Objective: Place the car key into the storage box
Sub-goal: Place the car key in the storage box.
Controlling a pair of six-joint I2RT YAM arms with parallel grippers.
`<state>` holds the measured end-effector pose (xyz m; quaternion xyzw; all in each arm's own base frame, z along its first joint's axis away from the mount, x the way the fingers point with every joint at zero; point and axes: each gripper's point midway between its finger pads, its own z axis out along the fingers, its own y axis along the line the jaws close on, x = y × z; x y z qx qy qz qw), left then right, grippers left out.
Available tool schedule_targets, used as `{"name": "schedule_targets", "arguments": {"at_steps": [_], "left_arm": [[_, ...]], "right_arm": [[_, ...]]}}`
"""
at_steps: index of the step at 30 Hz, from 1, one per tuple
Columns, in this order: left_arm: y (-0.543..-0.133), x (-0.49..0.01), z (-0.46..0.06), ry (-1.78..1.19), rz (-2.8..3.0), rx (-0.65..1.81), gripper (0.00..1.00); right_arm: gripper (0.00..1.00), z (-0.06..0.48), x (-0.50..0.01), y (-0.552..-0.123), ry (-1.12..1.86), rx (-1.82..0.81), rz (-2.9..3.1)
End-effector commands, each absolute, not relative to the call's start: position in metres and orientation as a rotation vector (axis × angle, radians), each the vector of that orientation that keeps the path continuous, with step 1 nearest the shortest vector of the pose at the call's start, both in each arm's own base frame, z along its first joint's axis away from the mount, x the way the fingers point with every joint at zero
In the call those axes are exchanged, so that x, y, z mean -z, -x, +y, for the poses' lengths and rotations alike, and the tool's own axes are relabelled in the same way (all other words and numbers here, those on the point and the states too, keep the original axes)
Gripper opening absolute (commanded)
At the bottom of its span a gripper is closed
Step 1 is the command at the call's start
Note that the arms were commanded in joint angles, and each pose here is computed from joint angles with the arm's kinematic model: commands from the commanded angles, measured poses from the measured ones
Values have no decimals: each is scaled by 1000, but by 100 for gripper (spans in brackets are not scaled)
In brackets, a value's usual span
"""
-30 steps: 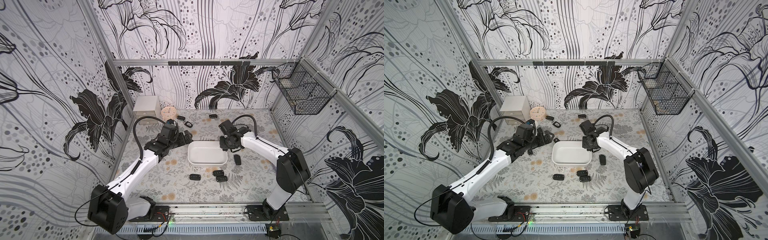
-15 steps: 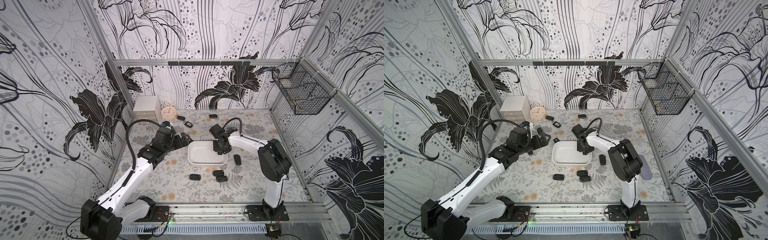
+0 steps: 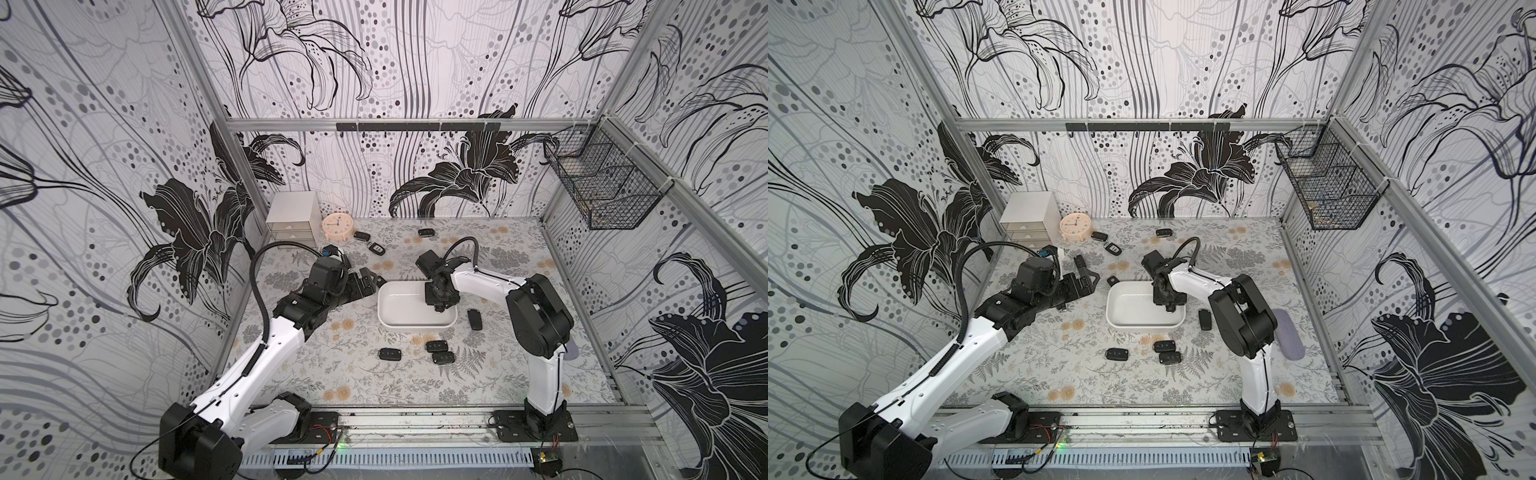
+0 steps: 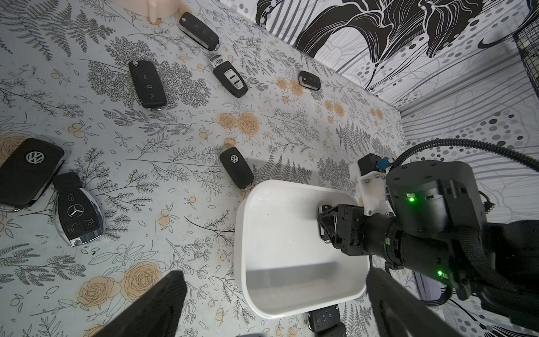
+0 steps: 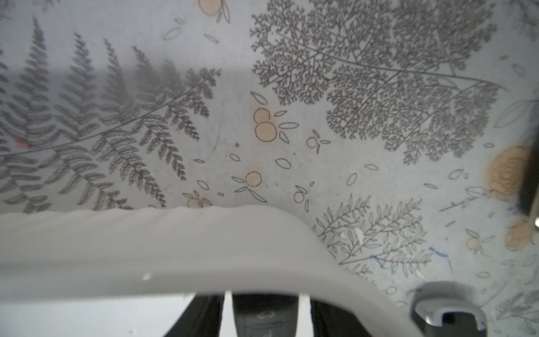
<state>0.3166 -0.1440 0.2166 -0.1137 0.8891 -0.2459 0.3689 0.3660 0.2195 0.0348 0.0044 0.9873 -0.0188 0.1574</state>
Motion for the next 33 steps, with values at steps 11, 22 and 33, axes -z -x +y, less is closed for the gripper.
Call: {"name": "schedule_targets", "arguments": {"at_steps": [11, 22, 33], "left_arm": [[-317, -198, -125, 352, 2294, 495, 99], [-332, -171, -68, 606, 2337, 252, 99], [-361, -146, -8, 714, 2407, 100, 95]], "right_arm": [[72, 226, -103, -363, -32, -108, 2700], [100, 240, -153, -350, 18, -389, 2545], [100, 282, -184, -344, 213, -710, 2408]]}}
